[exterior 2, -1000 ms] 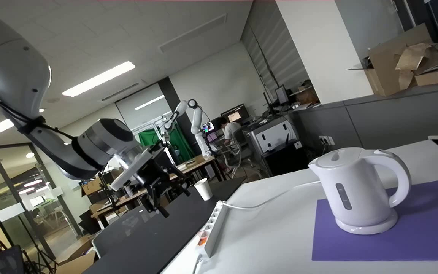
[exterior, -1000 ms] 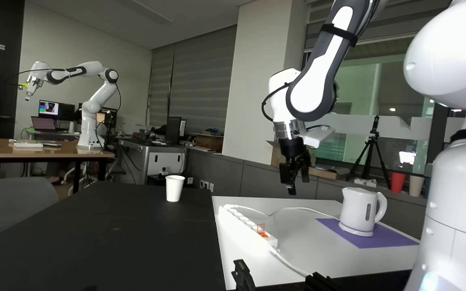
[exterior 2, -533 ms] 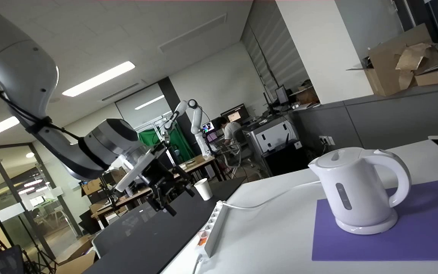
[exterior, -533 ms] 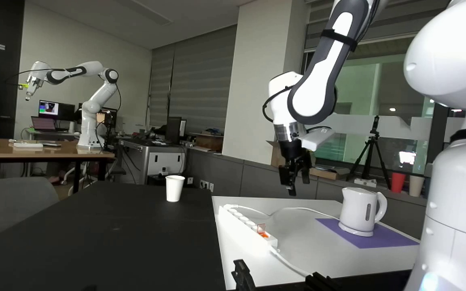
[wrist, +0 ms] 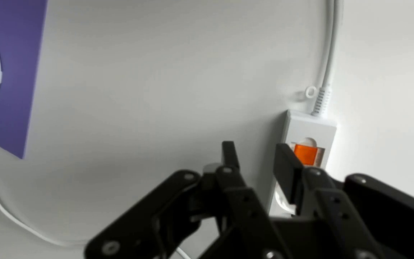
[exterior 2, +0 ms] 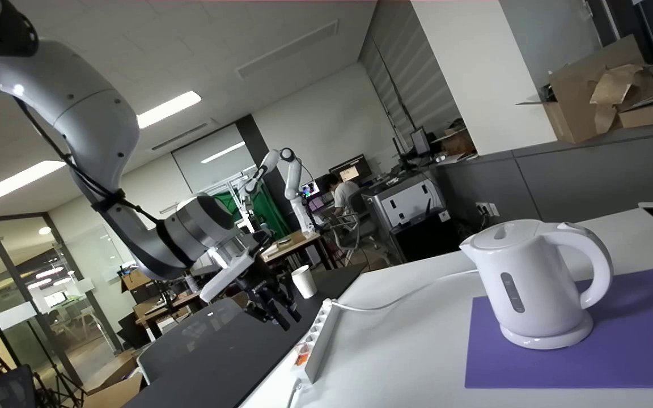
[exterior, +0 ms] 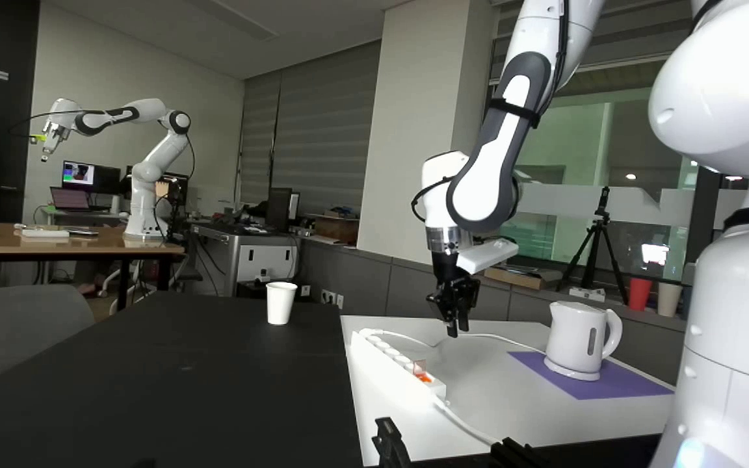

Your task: Switch on the extension cable

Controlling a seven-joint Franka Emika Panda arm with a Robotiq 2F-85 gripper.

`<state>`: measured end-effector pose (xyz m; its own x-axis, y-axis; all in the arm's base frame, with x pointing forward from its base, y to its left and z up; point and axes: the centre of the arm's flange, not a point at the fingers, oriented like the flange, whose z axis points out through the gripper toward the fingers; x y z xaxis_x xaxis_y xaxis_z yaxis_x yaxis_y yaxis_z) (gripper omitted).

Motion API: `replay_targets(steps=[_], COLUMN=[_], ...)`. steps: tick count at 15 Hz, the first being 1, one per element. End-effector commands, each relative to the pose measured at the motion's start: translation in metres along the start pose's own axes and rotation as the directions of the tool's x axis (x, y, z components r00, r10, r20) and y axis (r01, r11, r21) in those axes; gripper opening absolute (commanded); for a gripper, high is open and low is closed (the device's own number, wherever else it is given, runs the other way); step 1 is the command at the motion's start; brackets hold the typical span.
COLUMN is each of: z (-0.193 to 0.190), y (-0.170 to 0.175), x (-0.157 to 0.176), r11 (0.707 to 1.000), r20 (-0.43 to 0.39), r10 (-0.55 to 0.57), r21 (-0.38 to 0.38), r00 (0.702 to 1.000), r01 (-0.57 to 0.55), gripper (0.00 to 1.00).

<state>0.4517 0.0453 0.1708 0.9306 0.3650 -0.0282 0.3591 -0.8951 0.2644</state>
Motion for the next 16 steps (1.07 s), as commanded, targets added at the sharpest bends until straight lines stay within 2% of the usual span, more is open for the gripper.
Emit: replay_targets(steps=[1, 3, 9, 16], z=[0.021, 0.030, 0.058, 0.082], y=[-0.009, -0.017, -0.043, -0.055], x=[0.024, 0.031, 0.042, 0.048], r11=[0.997, 0.995, 0.995, 0.994], r20=[-0.037, -0.037, -0.006, 0.025], r10=[0.082, 0.094, 0.098, 0.103], r21=[0.021, 0.031, 0.037, 0.042], r00=[0.996, 0.995, 0.995, 0.994], r01=[-0.081, -0.093, -0.097, -0.104], gripper=[0.05, 0.00, 0.00, 0.00])
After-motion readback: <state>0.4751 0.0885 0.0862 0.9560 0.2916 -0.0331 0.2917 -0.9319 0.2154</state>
